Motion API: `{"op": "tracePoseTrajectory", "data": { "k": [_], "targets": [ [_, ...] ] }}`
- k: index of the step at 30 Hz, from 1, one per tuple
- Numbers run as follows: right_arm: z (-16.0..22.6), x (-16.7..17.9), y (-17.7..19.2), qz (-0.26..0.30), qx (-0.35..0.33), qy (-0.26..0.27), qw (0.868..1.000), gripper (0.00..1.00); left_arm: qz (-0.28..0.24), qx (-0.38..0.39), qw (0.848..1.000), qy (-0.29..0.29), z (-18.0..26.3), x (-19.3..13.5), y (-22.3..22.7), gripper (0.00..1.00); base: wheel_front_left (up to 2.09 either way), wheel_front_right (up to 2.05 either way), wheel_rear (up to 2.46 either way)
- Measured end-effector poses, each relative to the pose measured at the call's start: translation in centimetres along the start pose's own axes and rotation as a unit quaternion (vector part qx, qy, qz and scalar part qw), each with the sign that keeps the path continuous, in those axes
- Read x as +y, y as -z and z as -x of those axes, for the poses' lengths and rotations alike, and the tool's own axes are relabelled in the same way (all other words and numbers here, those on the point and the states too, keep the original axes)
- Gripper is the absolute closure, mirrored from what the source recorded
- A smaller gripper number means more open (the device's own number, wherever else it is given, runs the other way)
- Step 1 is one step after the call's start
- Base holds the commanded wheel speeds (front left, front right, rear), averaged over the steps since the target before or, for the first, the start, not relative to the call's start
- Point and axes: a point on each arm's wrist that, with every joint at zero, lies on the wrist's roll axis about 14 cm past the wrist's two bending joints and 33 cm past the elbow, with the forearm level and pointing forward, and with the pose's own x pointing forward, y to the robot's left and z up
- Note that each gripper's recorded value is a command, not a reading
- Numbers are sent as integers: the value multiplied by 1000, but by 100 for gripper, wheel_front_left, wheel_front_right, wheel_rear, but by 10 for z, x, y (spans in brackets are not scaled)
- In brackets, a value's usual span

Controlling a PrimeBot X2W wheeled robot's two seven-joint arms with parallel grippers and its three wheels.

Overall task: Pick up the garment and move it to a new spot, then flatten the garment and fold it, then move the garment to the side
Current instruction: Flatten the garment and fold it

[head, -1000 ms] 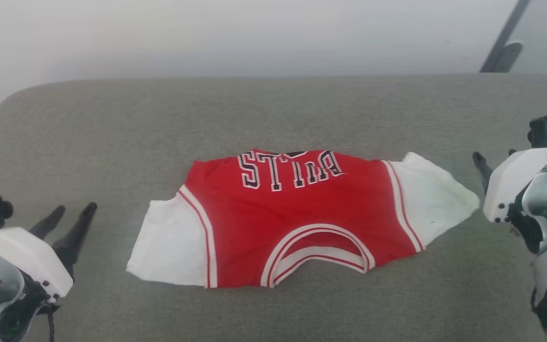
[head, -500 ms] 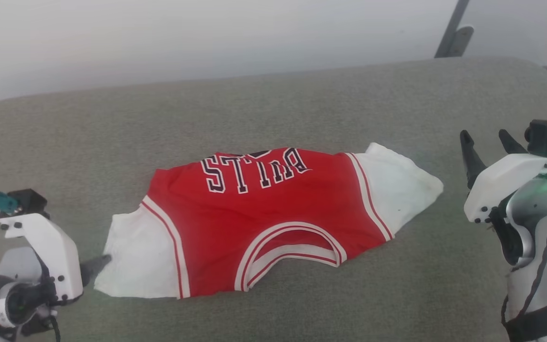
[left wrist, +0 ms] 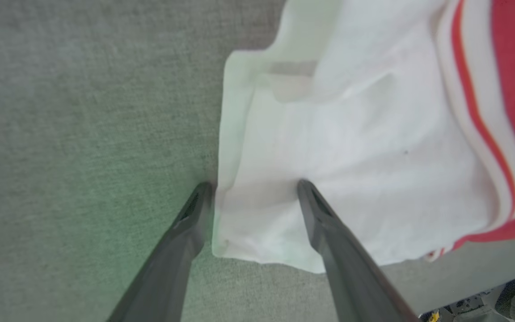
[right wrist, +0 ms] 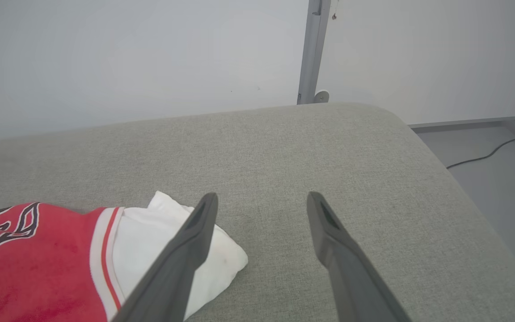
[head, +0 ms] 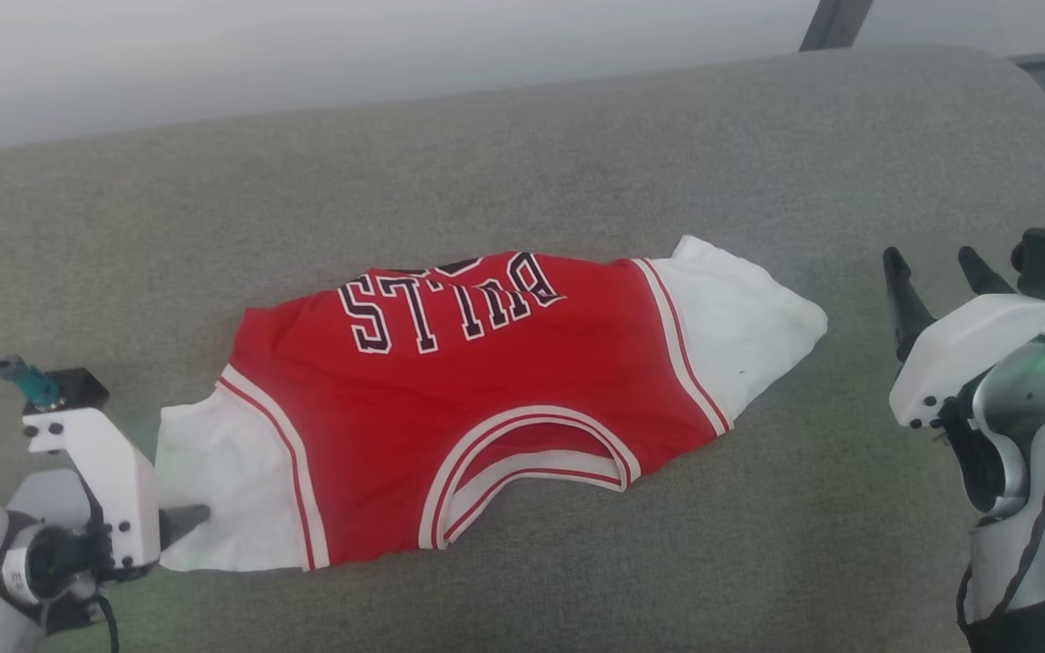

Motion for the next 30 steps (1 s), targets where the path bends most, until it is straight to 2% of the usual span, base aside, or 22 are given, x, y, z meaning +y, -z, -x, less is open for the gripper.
{"op": "tracePoseTrajectory", "data": {
  "k": [7, 8, 9, 17, 18, 21, 30],
  "targets": [
    [-5, 7, 19, 2, 46, -10, 999, 0, 16, 25, 1000, 6, -20, 3, 2, 0, 0, 0, 0],
    [-7, 15, 28, 7, 69, -21, 997, 0, 17, 29, 999, 11, -23, 3, 2, 79, 0, 0, 0],
    [-8, 20, 34, 12, 86, -26, 996, 0, 17, 30, 999, 11, -24, 4, 2, 100, 0, 0, 0],
    [-24, 30, 77, 47, 226, -53, 972, 0, 19, 22, 999, 16, -29, 10, 0, 100, 0, 0, 0],
    [-24, 30, 77, 47, 226, -53, 972, 0, 19, 22, 999, 16, -29, 10, 0, 100, 0, 0, 0],
    [-31, 29, 91, 63, 268, -57, 960, 0, 21, 19, 999, 20, -30, 10, -1, 100, 0, 0, 0],
    [-47, 38, 127, 65, 374, -74, 922, 0, 25, 6, 999, 28, -33, 13, -1, 100, 0, 0, 0]
  ]
}}
